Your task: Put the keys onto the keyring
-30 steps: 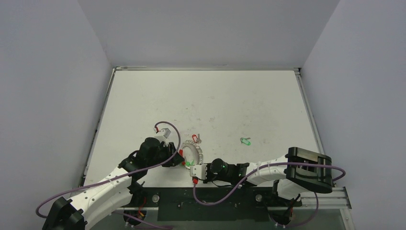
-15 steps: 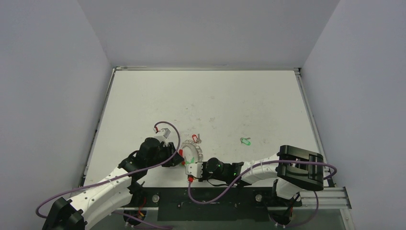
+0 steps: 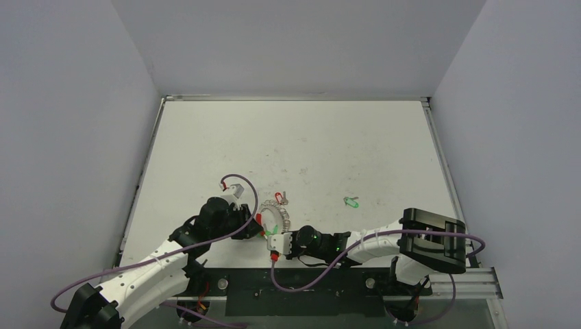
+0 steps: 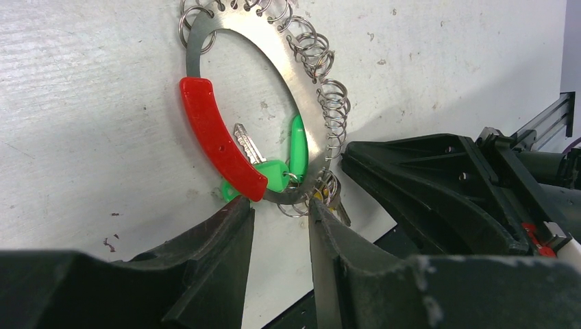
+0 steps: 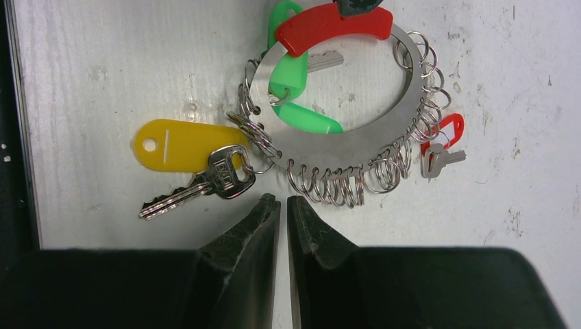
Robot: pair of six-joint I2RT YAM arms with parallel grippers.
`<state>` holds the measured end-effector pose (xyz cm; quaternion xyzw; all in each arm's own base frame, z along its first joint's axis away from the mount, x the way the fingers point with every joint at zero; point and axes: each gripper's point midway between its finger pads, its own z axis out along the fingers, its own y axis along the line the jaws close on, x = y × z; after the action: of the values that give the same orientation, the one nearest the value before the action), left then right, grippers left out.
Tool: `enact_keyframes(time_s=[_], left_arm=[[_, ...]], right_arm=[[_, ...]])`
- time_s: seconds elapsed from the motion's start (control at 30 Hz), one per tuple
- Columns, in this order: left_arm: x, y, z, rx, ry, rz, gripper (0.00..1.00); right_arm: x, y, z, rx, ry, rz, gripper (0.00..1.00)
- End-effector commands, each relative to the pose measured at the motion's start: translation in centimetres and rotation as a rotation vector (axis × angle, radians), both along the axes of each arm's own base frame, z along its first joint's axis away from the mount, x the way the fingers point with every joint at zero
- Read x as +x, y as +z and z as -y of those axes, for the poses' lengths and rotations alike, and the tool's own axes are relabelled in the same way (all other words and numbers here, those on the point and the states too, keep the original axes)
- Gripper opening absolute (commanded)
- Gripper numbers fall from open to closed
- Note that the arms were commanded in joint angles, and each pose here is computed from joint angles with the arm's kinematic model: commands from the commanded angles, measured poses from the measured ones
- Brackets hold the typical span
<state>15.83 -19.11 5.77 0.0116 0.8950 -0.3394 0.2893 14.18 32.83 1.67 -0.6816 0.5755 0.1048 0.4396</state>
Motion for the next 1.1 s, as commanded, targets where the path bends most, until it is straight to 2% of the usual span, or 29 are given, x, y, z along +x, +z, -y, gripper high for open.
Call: enact_keyframes(time_s=[0.0,0.37,0.77,0.87,1.0,1.07], left_arm=[[0.4,0.6,0.2,-0.019,0.004,0.028,0.33],[0.3,0.5,0.2,-0.017,0.002,0.028,0.33],[0.4,0.6,0.3,-0.02,0.004,0.03,0.33],[0.4,0.7,0.3,-0.02,0.002,0.029,0.33],[0.5,0.9,0.3,-0.022,0.001,0.035,0.33],[0.5,1.0,0.3,-0.022,0.001,0.039,0.33]], right_arm=[[0.7,1.1,-0.2,0.022,-0.004,0.039,0.13],[1.7,1.2,-0.8,0.021,-0.025,0.081,0.17],[1.1,0.6,-2.2,0.001,0.057,0.075,0.19],[1.1,0.5,-2.3,-0.004,0.062,0.073,0.15],[1.0,0.8,-2.3,-0.012,0.078,0.051,0.0],[1.2,1.1,-2.1,-0.007,0.07,0.043,0.0]])
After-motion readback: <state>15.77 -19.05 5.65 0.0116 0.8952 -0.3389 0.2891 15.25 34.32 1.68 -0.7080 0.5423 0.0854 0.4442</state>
